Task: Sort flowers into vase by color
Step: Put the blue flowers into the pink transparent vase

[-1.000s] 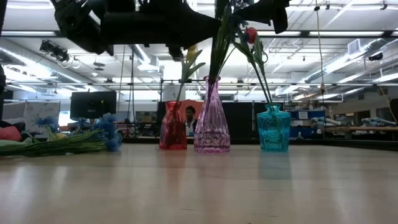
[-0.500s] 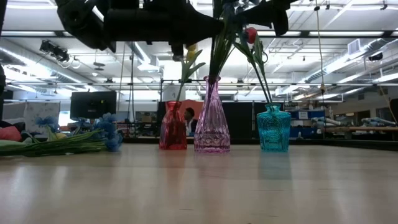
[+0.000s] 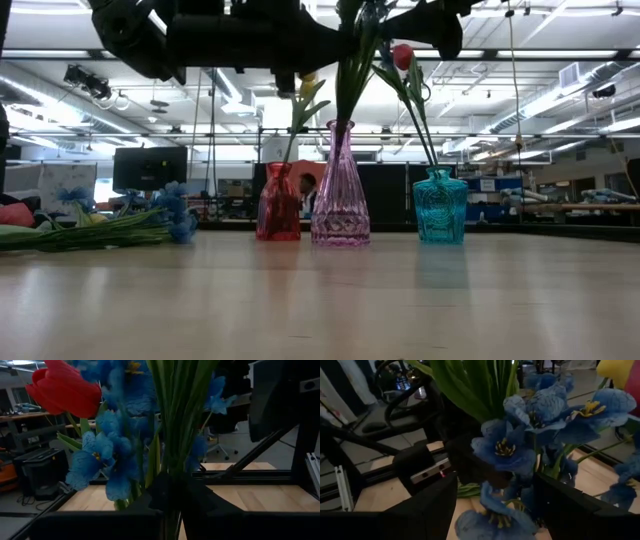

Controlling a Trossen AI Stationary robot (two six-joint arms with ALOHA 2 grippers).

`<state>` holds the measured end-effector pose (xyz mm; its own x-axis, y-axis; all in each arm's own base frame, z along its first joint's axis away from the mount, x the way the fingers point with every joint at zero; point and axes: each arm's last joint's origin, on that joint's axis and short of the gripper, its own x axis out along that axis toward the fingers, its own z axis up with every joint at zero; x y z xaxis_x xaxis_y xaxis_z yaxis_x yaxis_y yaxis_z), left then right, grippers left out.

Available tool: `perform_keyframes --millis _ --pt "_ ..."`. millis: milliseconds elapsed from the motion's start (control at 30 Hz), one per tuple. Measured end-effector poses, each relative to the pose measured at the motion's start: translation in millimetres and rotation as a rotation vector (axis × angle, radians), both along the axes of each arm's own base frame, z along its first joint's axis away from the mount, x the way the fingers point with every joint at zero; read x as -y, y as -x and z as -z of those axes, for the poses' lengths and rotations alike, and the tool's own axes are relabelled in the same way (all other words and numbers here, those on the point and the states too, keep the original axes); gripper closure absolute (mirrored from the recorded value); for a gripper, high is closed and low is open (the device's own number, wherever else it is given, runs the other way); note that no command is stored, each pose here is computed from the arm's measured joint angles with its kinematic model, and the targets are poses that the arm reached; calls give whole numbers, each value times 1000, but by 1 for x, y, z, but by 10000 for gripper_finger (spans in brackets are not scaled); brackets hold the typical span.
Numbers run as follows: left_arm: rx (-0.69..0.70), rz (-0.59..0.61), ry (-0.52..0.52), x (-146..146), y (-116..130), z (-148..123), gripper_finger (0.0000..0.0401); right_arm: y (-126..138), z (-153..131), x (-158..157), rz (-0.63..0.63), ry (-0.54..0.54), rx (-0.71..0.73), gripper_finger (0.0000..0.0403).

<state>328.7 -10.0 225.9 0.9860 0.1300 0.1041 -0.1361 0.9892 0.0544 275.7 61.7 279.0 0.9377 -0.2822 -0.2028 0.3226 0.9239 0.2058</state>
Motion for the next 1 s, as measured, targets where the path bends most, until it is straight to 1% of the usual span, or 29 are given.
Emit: perform_keyframes --millis 200,400,533,633,700,867,1000 --pt "-1 1 2 0 1 2 363 5 -2 -3 -25 4 -18 133" --pt "41 1 5 -1 14 12 362 8 0 -6 -39 6 -50 133" --pt "6 1 2 -1 14 19 362 8 0 -7 -75 10 -58 133" --pt "-22 2 0 0 12 27 362 7 -1 -7 -100 30 -49 133" --pt "-25 2 0 0 11 30 362 7 -3 -7 -116 62 -38 133" --pt "-23 -13 0 -1 9 33 362 5 -15 -12 -152 158 60 133" --pt "-41 -18 -1 -1 9 35 362 5 -21 -13 -181 179 76 133"
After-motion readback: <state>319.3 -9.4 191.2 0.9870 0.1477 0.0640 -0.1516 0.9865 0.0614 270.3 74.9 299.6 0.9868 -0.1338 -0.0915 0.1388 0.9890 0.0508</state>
